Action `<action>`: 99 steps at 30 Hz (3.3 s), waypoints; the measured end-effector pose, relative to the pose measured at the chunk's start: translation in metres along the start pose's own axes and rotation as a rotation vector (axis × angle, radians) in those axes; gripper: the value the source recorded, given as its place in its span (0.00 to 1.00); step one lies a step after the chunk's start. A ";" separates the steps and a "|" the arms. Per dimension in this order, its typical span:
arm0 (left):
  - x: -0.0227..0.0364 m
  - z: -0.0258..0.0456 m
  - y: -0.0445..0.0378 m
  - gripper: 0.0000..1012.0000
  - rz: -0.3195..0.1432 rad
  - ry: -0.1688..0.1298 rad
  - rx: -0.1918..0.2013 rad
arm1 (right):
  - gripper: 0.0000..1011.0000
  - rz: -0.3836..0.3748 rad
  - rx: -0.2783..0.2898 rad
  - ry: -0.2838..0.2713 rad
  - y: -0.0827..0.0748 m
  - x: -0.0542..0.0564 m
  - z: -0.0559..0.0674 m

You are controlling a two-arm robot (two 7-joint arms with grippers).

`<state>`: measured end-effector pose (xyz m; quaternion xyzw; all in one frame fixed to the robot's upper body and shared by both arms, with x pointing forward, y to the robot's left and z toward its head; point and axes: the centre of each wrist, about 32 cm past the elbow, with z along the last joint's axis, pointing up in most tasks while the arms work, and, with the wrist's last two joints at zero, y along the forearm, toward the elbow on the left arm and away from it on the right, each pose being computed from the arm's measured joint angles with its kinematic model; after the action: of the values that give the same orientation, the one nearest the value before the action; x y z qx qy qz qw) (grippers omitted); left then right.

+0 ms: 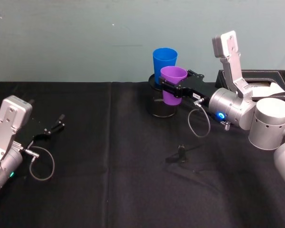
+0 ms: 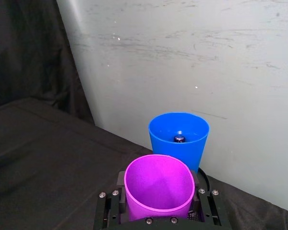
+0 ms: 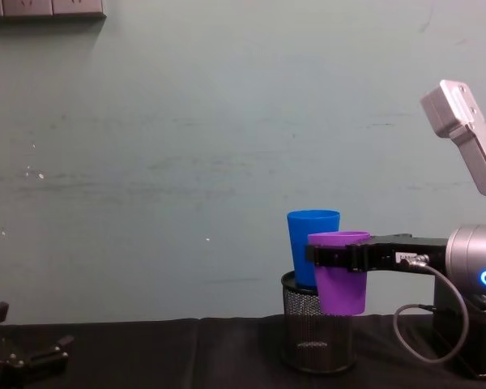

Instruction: Pick up one cup with a gripper and tap it against the other cup.

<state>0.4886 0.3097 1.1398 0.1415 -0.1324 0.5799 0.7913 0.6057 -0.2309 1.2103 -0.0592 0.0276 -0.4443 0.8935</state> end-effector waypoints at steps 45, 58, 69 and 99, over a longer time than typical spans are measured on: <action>0.0000 0.0000 0.0000 0.99 0.000 0.000 0.000 | 0.73 0.000 0.000 0.000 0.000 0.000 0.000; 0.0000 0.0000 0.0000 0.99 0.000 0.000 0.000 | 0.73 0.001 0.002 0.000 -0.001 0.000 0.000; 0.0000 0.0000 0.0000 0.99 0.000 0.000 0.000 | 0.73 -0.003 0.020 -0.017 -0.046 -0.025 -0.016; 0.0000 0.0000 0.0000 0.99 0.000 0.000 0.000 | 0.99 -0.063 0.074 -0.130 -0.065 -0.081 -0.106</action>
<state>0.4886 0.3097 1.1398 0.1415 -0.1325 0.5799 0.7913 0.4946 -0.2142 1.1132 -0.0560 -0.0489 -0.4682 0.8805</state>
